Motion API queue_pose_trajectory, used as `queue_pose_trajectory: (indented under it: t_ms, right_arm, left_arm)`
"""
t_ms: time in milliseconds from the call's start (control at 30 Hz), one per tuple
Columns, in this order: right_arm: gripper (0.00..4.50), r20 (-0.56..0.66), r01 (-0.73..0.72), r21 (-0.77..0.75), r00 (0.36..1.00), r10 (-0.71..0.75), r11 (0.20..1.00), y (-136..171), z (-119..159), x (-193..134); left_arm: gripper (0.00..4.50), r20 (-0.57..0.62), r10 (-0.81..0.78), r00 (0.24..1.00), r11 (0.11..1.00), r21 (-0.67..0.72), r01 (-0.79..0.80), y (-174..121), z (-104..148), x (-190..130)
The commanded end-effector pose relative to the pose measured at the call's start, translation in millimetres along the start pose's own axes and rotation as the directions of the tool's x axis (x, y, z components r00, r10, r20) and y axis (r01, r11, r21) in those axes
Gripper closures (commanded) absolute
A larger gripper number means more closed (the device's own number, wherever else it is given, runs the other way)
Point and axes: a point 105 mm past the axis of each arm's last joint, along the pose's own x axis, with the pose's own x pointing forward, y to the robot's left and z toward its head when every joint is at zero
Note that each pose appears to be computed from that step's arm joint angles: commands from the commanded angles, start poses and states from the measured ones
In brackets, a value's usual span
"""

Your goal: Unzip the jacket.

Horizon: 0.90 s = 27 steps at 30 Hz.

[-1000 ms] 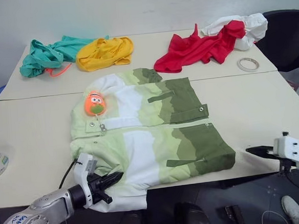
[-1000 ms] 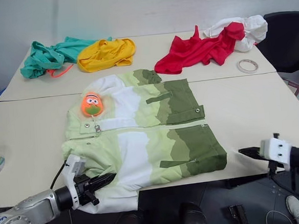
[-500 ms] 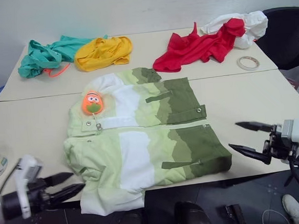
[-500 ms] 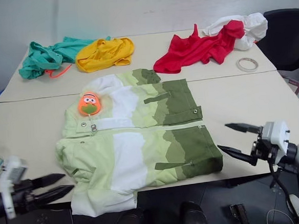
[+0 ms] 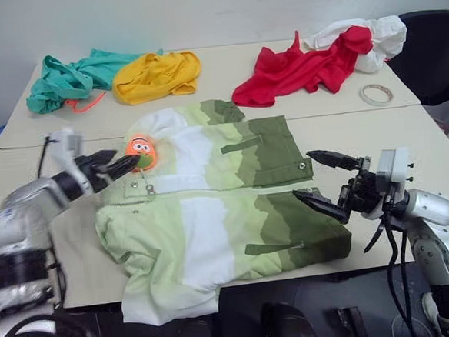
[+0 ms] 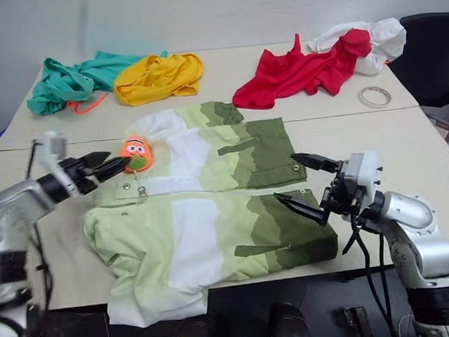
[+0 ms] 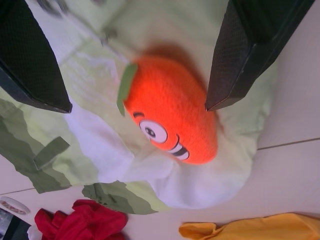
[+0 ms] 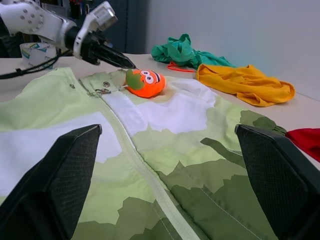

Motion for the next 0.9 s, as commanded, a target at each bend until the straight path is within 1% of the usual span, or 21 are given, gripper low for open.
queue_pose_trajectory:
  t_ms: [33,167,267,367,400,433,533,600,633,667,700,767,800,900]
  right_arm:
    - [0.03,0.018,0.021,-0.022,1.000,-0.021,1.000,2.6,7.1,0.7]
    - [0.03,0.017,0.053,-0.011,0.998,-0.053,0.999,5.6,6.2,-2.8]
    - [0.00,0.011,0.066,-0.014,0.998,-0.066,0.998,9.6,4.3,-4.6]
    - [0.00,0.013,0.093,-0.021,0.996,-0.092,0.995,10.5,3.0,-6.2]
    - [0.00,0.012,0.101,-0.023,0.995,-0.101,0.995,11.0,2.1,-7.2]
    - [0.00,0.011,0.109,-0.025,0.994,-0.109,0.994,11.5,1.3,-8.4]
    - [0.00,0.003,0.124,-0.036,0.992,-0.124,0.992,13.2,-0.9,-11.8]
    - [0.00,-0.001,0.141,-0.044,0.990,-0.141,0.989,12.4,-1.5,-14.8]
    - [0.00,-0.004,0.149,-0.049,0.989,-0.150,0.988,11.9,-1.6,-16.8]
    - [0.00,-0.007,0.158,-0.053,0.987,-0.159,0.986,11.3,-1.6,-19.3]
    - [0.00,-0.012,0.165,-0.057,0.986,-0.166,0.985,11.1,-1.5,-22.0]
    - [0.00,-0.026,0.175,-0.063,0.984,-0.177,0.983,10.9,-1.5,-27.3]
    - [0.00,-0.035,0.178,-0.062,0.983,-0.180,0.982,11.4,-1.6,-30.2]
    - [0.00,-0.068,0.175,-0.058,0.981,-0.179,0.983,13.7,-2.4,-38.4]
  left_arm:
    - [0.00,0.022,-0.048,0.999,0.999,0.006,0.048,-3.3,8.9,18.7]
    - [0.00,-0.034,-0.013,0.999,1.000,-0.016,0.013,4.0,-5.8,36.6]
    - [0.63,-0.060,-0.060,0.996,0.998,-0.024,0.059,-2.2,-14.7,46.1]
    - [1.57,-0.083,-0.107,0.991,0.994,-0.027,0.105,-8.9,-20.7,51.2]
    - [1.80,-0.092,-0.112,0.989,0.994,-0.023,0.110,-9.4,-22.1,52.5]
    - [2.16,-0.095,-0.115,0.989,0.993,-0.022,0.114,-9.6,-22.7,53.5]
    - [3.10,-0.048,-0.164,0.985,0.987,-0.011,0.163,-14.7,-14.0,55.2]
    - [3.70,0.037,-0.238,0.970,0.971,0.015,0.238,-24.6,2.7,54.8]
    - [3.99,0.098,-0.293,0.951,0.956,0.052,0.289,-32.7,14.7,53.1]
    - [4.24,0.168,-0.372,0.913,0.927,0.124,0.355,-45.1,28.6,49.1]
    - [4.47,0.199,-0.434,0.878,0.897,0.180,0.403,-55.9,36.1,45.6]
    - [4.47,0.200,-0.535,0.820,0.840,0.226,0.493,-76.4,41.6,42.2]
    - [4.47,0.178,-0.579,0.795,0.807,0.259,0.530,-87.9,40.6,41.8]
    - [4.47,0.098,-0.704,0.703,0.689,0.335,0.643,-126.8,29.1,40.8]
